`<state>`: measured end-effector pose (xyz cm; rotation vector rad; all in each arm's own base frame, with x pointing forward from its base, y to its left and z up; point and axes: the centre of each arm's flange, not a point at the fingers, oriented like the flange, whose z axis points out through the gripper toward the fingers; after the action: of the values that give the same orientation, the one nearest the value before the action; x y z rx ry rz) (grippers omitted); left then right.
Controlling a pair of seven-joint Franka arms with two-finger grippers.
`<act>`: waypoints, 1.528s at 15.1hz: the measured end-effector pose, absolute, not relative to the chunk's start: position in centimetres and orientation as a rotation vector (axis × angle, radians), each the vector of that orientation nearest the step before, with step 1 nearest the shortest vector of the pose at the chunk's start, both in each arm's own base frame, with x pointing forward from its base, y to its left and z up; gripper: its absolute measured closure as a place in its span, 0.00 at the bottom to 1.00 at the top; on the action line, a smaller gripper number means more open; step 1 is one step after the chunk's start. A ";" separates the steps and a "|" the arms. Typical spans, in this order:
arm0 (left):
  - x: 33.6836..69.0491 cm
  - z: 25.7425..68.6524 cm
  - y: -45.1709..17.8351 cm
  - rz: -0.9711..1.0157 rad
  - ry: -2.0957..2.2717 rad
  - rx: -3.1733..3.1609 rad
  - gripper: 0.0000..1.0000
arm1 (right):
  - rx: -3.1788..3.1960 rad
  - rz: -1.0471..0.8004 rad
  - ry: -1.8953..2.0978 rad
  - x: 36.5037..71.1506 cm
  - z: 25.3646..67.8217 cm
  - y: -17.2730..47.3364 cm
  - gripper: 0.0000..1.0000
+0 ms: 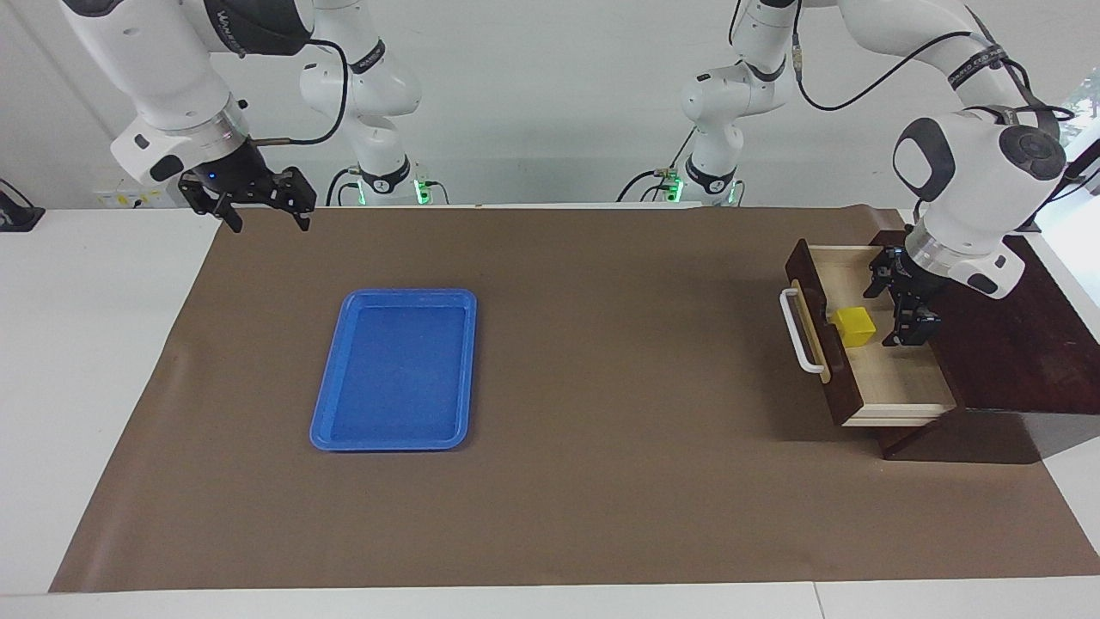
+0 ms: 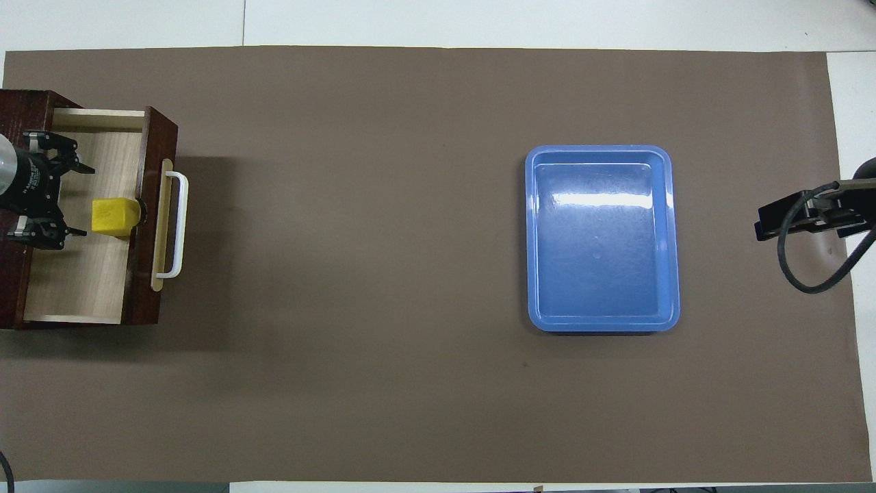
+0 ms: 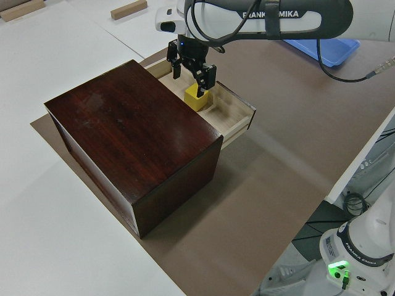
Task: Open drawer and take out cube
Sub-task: 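Reach into the drawer and grasp the yellow cube with the left gripper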
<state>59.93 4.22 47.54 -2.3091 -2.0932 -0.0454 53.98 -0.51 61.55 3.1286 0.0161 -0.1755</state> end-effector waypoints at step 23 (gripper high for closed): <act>58.8 45.0 3.7 -0.076 -2.233 -2.199 0.45 | 3.128 -0.187 0.021 54.0 61.2 -0.5 0.00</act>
<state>58.80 3.69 44.98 -2.1994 -2.2335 -0.0761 53.96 -0.50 61.22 3.1282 0.0210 -0.1868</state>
